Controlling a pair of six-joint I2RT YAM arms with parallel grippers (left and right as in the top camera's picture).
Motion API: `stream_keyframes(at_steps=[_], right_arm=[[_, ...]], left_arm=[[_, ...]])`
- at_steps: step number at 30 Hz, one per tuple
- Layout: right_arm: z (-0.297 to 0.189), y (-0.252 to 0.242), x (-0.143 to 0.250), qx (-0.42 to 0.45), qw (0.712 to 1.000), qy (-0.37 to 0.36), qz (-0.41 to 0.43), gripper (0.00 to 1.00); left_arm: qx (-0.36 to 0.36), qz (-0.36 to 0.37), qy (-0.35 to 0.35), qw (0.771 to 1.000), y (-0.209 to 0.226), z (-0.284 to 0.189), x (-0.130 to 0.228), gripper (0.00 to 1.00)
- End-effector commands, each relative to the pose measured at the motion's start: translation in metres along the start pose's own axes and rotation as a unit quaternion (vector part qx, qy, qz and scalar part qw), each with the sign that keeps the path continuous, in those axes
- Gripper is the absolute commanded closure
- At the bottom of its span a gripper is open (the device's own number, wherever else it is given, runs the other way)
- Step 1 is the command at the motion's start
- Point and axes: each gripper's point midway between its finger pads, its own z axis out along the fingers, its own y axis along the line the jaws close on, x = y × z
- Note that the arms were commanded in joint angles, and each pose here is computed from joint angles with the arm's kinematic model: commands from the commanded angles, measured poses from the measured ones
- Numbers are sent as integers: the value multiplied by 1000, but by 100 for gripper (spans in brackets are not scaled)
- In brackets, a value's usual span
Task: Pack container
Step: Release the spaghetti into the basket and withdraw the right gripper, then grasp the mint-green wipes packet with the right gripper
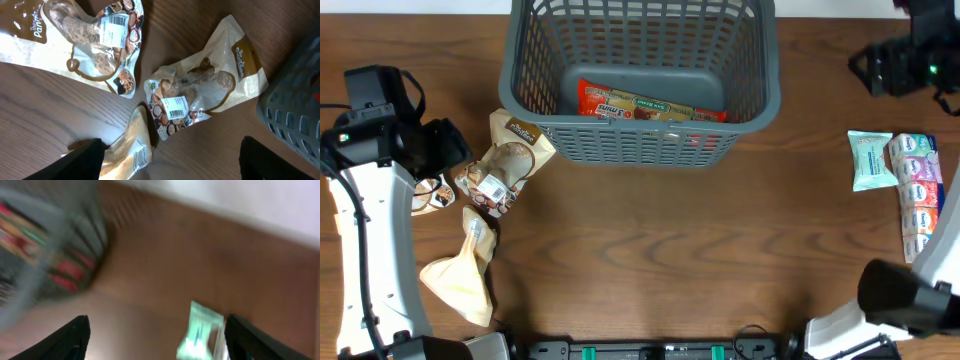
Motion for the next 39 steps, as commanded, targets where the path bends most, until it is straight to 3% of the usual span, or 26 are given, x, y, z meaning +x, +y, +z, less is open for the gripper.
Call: stream_keyframes(at_steps=[1, 5, 14, 26, 39], right_arm=[[24, -33, 40, 43, 994, 94, 40, 23], [55, -46, 75, 39, 981, 183, 57, 22], [124, -64, 119, 23, 956, 283, 75, 24], [148, -101, 156, 35, 939, 312, 143, 22], [199, -99, 190, -6, 923, 351, 158, 22]], left_arm=[[-3, -15, 4, 1000, 2, 2, 1, 25], [-2, -15, 5, 1000, 2, 2, 2, 25], [-2, -15, 5, 1000, 2, 2, 2, 25], [-1, -15, 1, 1000, 1, 2, 0, 25], [-1, -19, 0, 1000, 1, 2, -1, 25]])
